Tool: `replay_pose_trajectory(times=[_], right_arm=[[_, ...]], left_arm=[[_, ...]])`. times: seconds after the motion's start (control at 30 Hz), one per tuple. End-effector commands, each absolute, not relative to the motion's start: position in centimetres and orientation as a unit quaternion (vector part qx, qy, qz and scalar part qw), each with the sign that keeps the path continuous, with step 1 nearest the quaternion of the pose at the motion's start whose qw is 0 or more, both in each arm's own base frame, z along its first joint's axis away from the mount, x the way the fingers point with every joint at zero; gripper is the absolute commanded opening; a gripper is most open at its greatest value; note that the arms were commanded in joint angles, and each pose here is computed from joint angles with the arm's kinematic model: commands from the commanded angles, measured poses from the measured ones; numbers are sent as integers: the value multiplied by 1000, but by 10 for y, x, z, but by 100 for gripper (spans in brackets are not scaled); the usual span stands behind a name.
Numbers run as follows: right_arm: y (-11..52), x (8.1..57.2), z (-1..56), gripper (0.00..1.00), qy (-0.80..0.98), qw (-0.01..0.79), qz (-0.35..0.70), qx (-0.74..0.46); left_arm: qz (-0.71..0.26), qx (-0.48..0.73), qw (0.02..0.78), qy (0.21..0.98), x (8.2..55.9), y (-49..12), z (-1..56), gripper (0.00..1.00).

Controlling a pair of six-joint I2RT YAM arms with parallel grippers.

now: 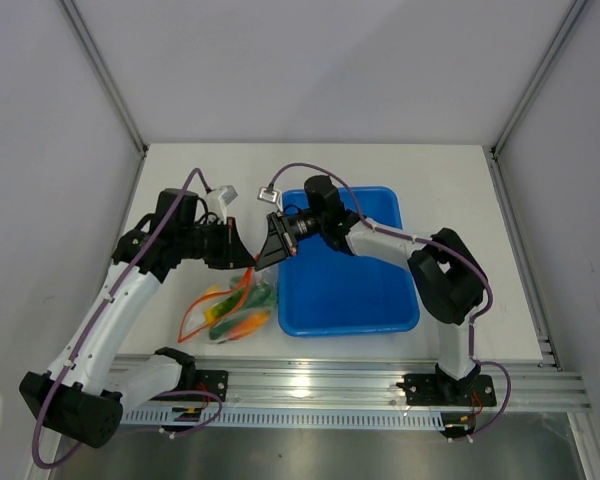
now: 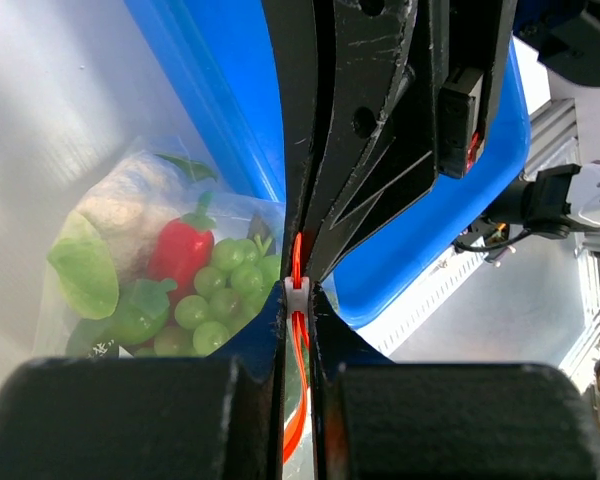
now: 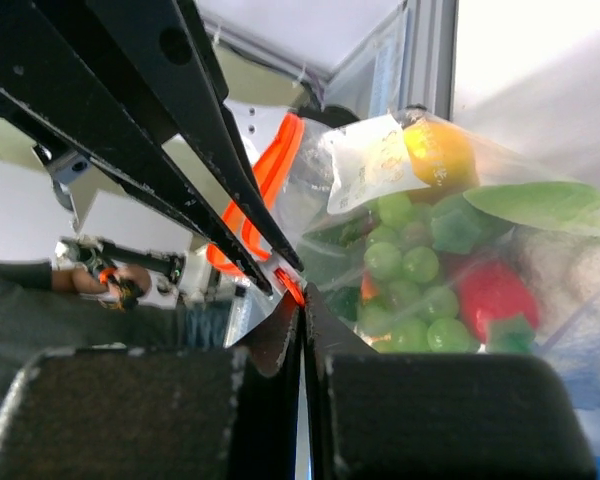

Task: Place the food in the zip-top bag and seal the zipper
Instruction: Zip the zipper food storage bag at the center of the board.

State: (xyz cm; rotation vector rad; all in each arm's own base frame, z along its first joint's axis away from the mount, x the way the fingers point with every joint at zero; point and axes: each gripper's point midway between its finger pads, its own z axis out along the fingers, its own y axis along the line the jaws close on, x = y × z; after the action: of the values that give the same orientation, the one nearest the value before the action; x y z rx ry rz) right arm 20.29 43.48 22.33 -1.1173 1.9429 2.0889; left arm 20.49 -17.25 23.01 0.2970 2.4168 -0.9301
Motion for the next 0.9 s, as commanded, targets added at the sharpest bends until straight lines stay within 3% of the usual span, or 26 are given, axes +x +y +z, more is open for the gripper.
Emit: replay_pose_trajectory(times=[0.0,0.23,0.5,0.87], right_arm=[[441,209,240,0,630,73,695,-338],[438,222,259,0,609,110,735,-276],[439,241,260,0,647,148,705,-249],[434,252,255,0,655,162,696,-246]], left_arm=[[-337,108,275,894,205,-168,238,5],[-320,91,276,902,201,-160,237,7],[-332,77,275,899,195,-161,241,10],[-321,58,276,904,179,-152,241,6]])
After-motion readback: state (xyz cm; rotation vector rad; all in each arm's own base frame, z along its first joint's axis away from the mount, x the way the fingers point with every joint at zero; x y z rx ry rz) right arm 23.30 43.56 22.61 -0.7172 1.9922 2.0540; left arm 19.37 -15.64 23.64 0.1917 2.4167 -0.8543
